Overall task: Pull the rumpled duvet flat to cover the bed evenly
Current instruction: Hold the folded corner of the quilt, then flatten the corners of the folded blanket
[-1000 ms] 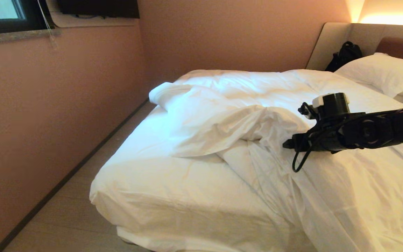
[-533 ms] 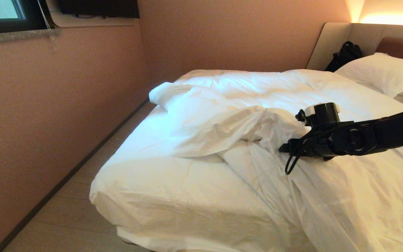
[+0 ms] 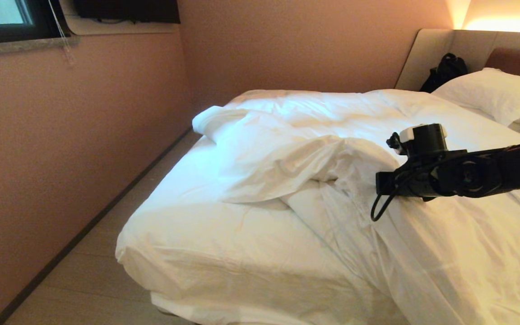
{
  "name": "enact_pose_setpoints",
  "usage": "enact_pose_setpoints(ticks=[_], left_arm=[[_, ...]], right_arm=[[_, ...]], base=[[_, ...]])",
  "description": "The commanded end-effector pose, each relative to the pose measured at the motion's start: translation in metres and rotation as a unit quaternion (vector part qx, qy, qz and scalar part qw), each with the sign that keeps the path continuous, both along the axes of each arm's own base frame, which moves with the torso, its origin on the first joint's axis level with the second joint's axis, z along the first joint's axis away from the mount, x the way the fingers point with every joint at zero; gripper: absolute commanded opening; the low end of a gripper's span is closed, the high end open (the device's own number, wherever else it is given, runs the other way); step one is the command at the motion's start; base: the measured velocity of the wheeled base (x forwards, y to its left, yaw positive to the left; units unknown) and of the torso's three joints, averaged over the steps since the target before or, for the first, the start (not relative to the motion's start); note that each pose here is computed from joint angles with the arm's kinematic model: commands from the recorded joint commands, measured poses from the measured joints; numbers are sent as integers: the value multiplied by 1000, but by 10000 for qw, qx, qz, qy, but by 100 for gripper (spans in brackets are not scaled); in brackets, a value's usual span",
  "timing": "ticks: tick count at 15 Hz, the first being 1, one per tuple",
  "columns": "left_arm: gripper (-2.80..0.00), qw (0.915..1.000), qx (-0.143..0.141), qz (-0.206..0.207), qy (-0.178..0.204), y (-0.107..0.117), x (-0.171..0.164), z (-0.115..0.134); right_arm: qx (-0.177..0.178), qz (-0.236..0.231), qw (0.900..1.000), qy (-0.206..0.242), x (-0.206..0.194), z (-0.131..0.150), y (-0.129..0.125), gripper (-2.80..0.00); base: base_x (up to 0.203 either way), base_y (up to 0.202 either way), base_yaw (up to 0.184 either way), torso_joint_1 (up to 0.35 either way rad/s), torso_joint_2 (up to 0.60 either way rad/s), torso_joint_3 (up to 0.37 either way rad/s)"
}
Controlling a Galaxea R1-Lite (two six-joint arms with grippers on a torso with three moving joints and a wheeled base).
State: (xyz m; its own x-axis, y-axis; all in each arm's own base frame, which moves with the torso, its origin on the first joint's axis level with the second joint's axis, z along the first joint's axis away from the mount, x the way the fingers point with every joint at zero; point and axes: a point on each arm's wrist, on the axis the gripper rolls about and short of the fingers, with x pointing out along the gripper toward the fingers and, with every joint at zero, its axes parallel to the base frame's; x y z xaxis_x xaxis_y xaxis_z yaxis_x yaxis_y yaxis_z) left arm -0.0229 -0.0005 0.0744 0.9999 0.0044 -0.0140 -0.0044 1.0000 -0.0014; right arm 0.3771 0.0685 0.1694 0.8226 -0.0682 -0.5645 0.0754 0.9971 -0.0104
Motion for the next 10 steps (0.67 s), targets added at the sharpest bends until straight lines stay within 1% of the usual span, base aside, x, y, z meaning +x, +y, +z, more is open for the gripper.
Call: enact_pose_setpoints(ticks=[1,2,4,5,7,8,10], left_arm=[[-280,10000,-1,1,-7,0,0,0],[-280,10000,-1,1,6,0,0,0],[-280,10000,-1,1,4,0,0,0],[-280,10000,-1,1,-1,0,0,0],[-280,10000,-1,1,-1,0,0,0],[-280,10000,-1,1,-1,0,0,0],[-280,10000,-1,1,-1,0,0,0]], right_arm=[[73,9,9998,-190,-12,17,2,-280],[94,87,9996,-256,-21,24,7,-280],[123,317,9990,-287,-36,30,20,-280],[125,556,9980,-255,-50,31,33,-280],[131,873,9958,-244,-69,33,49,-280],[161,1130,9931,-269,-81,36,62,-280],[235,1481,9884,-246,-102,37,81,-280]], base=[[0,0,0,0,0,0],[0,0,0,0,0,0],[0,0,0,0,0,0],[0,0,0,0,0,0],[0,0,0,0,0,0],[0,0,0,0,0,0],[0,0,0,0,0,0]])
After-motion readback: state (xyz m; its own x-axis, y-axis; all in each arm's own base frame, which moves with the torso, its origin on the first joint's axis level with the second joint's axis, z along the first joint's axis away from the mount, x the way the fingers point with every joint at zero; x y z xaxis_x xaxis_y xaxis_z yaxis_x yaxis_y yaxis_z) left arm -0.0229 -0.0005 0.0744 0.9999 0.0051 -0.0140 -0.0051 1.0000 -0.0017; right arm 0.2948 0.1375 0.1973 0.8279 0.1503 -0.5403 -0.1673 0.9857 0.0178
